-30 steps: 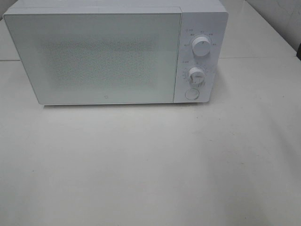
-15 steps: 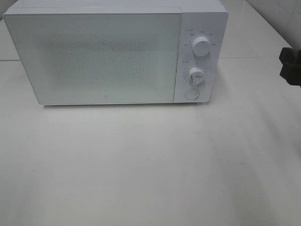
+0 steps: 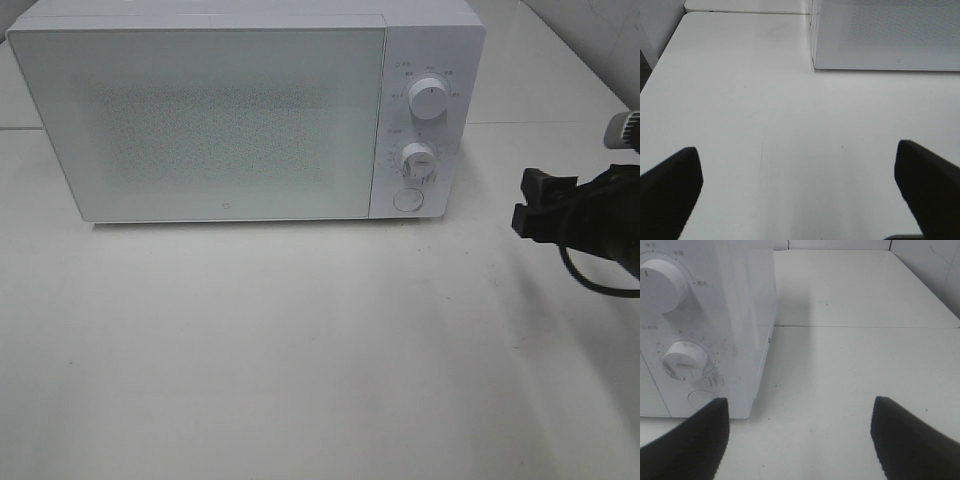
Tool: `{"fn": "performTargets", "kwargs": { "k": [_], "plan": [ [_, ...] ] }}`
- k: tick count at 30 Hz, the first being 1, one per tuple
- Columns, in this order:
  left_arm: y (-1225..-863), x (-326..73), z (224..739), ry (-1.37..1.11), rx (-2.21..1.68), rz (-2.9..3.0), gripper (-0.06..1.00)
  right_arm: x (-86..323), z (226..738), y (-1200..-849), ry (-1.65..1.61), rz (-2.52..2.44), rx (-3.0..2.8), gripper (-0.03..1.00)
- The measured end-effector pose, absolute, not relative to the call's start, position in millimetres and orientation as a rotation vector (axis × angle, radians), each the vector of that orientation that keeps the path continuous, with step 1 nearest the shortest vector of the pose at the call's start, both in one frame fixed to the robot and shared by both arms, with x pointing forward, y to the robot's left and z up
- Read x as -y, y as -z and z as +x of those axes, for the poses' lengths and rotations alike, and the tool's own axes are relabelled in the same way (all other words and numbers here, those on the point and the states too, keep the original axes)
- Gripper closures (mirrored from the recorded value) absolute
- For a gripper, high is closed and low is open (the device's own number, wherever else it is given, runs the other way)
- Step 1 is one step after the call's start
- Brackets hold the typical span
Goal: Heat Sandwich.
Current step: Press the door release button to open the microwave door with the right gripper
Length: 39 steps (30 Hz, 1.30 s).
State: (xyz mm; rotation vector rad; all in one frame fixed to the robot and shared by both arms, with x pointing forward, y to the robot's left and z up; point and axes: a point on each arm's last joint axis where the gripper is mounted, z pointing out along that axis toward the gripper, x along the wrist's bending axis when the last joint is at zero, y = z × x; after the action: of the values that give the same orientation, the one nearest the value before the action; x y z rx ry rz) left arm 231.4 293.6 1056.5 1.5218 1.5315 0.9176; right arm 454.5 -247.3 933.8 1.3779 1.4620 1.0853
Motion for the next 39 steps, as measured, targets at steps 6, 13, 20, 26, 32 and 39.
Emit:
{"fn": "performTargets", "kwargs": {
  "k": [6, 13, 20, 26, 32, 39],
  "plan": [
    [-1056, -294, 231, -0.918, -1.532, 1.522, -0.05, 225, 450, -919, -1.086, 1.384, -1.499, 0.21],
    [-1056, -294, 231, -0.918, -1.532, 1.522, -0.05, 198, 446, -906, -1.083, 1.397, -1.545, 0.21],
    [-1056, -294, 231, -0.918, -1.532, 1.522, -0.05, 179, 441, -899, -1.070, 1.393, -1.588, 0.21],
    [-1056, -294, 231, -0.918, -1.532, 1.522, -0.05, 178, 440, -899, -1.065, 1.399, -1.585, 0.21],
    [-1056, -294, 231, -0.918, -1.532, 1.522, -0.05, 179, 440, -899, -1.109, 1.479, -1.534, 0.21],
    [-1056, -294, 231, -0.918, -1.532, 1.522, -0.05, 179, 440, -899, -1.360, 1.884, -1.224, 0.23]
  ]
}}
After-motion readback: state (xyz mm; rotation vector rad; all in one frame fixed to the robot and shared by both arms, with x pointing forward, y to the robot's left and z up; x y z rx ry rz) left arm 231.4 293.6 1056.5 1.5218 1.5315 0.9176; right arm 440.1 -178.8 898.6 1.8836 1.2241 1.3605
